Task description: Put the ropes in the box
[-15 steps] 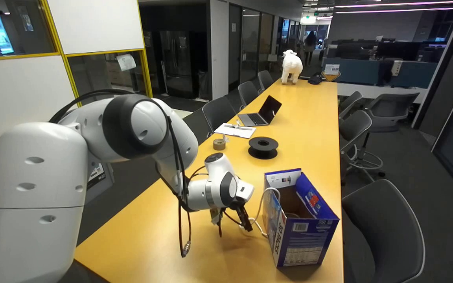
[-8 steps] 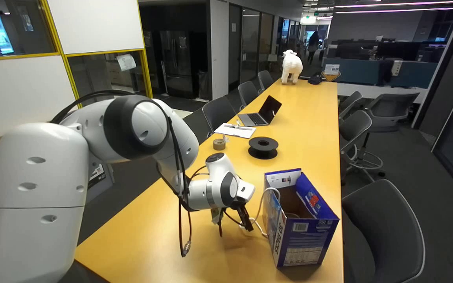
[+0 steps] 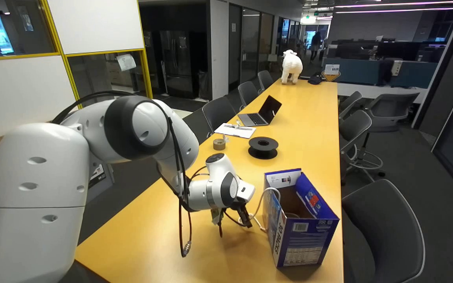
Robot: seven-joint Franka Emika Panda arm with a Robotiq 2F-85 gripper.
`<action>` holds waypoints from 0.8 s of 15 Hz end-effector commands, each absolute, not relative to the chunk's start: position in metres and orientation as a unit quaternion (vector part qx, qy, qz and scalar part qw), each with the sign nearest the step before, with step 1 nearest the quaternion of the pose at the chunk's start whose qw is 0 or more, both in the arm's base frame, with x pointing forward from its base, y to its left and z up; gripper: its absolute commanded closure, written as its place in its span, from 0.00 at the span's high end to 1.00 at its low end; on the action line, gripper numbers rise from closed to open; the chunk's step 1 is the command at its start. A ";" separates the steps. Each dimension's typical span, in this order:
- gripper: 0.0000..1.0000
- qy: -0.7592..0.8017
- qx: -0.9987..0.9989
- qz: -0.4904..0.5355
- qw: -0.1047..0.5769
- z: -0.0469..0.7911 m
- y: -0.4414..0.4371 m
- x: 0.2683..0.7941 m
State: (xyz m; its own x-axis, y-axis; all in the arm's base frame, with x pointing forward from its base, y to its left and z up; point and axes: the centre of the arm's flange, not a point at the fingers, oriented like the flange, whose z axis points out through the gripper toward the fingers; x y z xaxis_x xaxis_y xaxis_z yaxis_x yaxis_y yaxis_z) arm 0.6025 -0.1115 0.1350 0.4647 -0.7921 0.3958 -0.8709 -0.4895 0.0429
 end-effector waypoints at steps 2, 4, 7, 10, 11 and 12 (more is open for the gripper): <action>0.10 -0.490 0.846 0.171 0.123 0.134 -0.114 0.611; 0.09 -0.489 0.846 0.171 0.123 0.135 -0.114 0.611; 0.14 -0.491 0.845 0.172 0.118 0.139 -0.115 0.612; 0.12 -0.504 0.838 0.188 0.090 0.170 -0.124 0.605; 0.12 -0.507 0.836 0.195 0.076 0.186 -0.128 0.600; 0.10 -0.510 0.833 0.205 0.062 0.203 -0.133 0.593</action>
